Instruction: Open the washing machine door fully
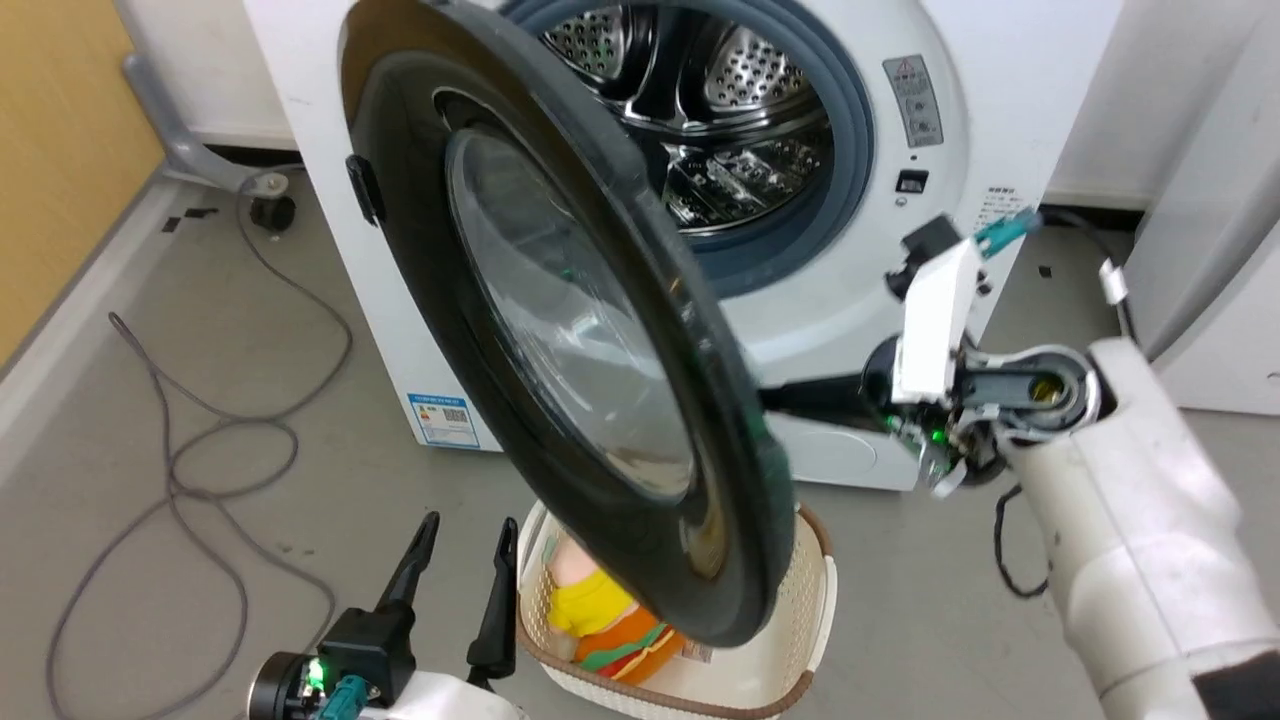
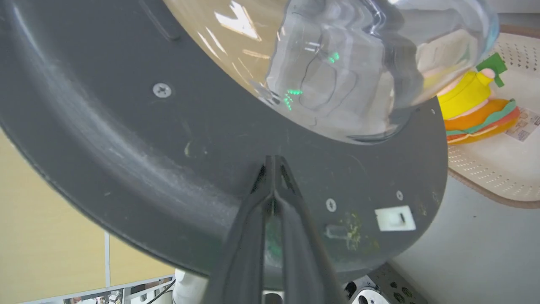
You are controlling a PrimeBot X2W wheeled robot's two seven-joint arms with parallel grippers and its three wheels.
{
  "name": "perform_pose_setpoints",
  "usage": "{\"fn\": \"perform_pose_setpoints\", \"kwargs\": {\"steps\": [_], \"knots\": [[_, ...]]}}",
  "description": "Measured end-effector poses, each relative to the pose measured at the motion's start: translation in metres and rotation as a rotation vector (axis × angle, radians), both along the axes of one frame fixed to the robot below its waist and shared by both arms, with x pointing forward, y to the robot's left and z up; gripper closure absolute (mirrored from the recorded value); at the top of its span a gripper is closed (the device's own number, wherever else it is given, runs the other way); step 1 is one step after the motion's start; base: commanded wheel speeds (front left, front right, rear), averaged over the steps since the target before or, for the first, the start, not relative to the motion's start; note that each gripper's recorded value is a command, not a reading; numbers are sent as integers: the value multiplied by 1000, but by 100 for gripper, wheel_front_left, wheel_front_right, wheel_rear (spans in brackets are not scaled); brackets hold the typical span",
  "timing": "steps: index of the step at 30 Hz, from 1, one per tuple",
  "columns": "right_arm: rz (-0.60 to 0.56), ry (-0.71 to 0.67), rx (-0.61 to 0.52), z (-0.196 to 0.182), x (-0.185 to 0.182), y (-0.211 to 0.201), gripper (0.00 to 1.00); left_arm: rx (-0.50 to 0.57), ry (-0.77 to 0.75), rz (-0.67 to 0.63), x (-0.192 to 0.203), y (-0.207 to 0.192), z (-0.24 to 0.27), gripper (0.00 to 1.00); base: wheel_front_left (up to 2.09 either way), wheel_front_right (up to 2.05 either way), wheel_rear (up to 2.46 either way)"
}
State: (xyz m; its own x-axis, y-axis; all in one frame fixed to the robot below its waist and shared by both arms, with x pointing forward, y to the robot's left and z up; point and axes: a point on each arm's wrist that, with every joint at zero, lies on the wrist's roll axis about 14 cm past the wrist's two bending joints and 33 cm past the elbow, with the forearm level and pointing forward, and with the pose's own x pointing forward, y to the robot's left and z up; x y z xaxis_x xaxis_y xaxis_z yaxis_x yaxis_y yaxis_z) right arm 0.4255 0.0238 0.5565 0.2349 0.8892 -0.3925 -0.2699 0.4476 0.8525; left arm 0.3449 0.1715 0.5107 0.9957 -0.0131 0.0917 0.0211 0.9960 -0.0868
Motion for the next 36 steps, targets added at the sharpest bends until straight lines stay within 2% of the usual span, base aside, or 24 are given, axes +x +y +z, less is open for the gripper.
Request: {"fn": "perform_pose_setpoints", "kwargs": {"steps": [8, 15, 19, 22, 23, 25, 30, 36], "knots": [[121, 17, 46, -4, -36, 25, 100, -1, 5, 4, -5, 1, -2, 0, 0, 0, 0], [171, -1, 81, -2, -55, 46, 100, -3, 11, 16, -9, 3, -4, 0, 0, 0, 0], [168, -20, 87, -2, -61, 52, 100, -6, 8, 17, -10, 3, -3, 0, 0, 0, 0], [99, -76, 128, 8, -54, 54, 100, -10, 18, 20, -12, 3, -6, 0, 0, 0, 0], [61, -111, 142, 12, -49, 53, 88, -10, 19, 18, -12, 2, -7, 0, 0, 0, 0], [-18, -152, 183, 20, -41, 48, 0, -9, 18, 14, -10, 0, -6, 0, 0, 0, 0], [-265, -194, 222, 4, -26, 12, 0, -16, 13, 8, -6, -3, -4, 0, 0, 0, 0], [-613, -244, 203, -29, -17, -62, 0, -12, 9, 17, -3, 0, -3, 0, 0, 0, 0]]}}
